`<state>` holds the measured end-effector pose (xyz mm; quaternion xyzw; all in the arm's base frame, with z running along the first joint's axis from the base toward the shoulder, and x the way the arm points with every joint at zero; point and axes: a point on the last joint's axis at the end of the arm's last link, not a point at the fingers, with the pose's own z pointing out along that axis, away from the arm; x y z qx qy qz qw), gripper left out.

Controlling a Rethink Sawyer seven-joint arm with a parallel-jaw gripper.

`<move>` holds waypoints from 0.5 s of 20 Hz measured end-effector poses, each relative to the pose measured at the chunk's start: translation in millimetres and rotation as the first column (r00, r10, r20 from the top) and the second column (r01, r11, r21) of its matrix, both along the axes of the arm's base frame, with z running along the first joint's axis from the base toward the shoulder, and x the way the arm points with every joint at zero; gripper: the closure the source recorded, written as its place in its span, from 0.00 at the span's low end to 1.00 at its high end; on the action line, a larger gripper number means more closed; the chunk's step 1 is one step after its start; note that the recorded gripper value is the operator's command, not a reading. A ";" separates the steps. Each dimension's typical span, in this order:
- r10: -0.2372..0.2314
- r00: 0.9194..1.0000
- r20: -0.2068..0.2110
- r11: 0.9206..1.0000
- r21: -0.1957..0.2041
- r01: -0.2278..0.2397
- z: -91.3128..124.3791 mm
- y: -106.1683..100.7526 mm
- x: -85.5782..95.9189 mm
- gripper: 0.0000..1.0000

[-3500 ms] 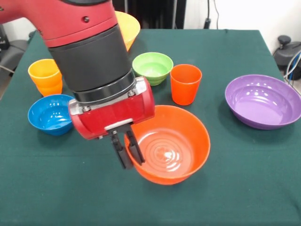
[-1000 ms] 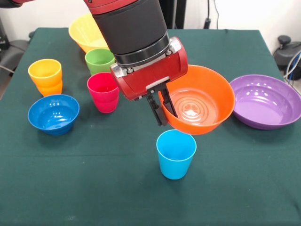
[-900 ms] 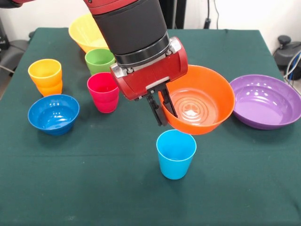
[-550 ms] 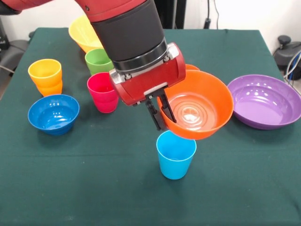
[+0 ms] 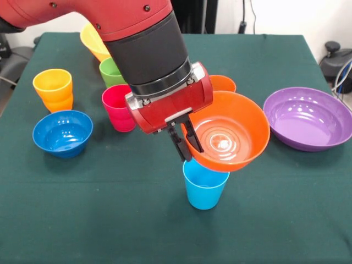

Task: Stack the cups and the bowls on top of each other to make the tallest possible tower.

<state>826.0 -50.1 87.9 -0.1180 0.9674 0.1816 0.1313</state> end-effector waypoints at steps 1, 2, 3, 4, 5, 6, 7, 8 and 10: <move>-0.001 1.000 -0.001 1.000 0.001 0.001 -1.0 -0.1 0.2 1.00; -0.002 1.000 -0.001 1.000 0.003 0.002 -2.2 -0.3 0.3 1.00; -0.004 1.000 -0.003 1.000 0.004 0.004 -3.8 -0.3 0.3 1.00; -0.005 1.000 -0.004 1.000 0.007 0.005 -5.2 -0.4 0.4 1.00; -0.007 1.000 -0.005 1.000 0.009 0.007 -6.9 -0.5 0.7 1.00; -0.010 1.000 -0.005 1.000 0.011 0.010 -8.7 -1.1 1.4 1.00; -0.013 1.000 -0.004 1.000 0.014 0.013 -10.0 -1.6 2.2 1.00; -0.014 1.000 -0.004 1.000 0.015 0.015 -10.7 -2.0 2.7 1.00; -0.018 1.000 -0.003 1.000 0.018 0.019 -12.2 -2.9 3.9 1.00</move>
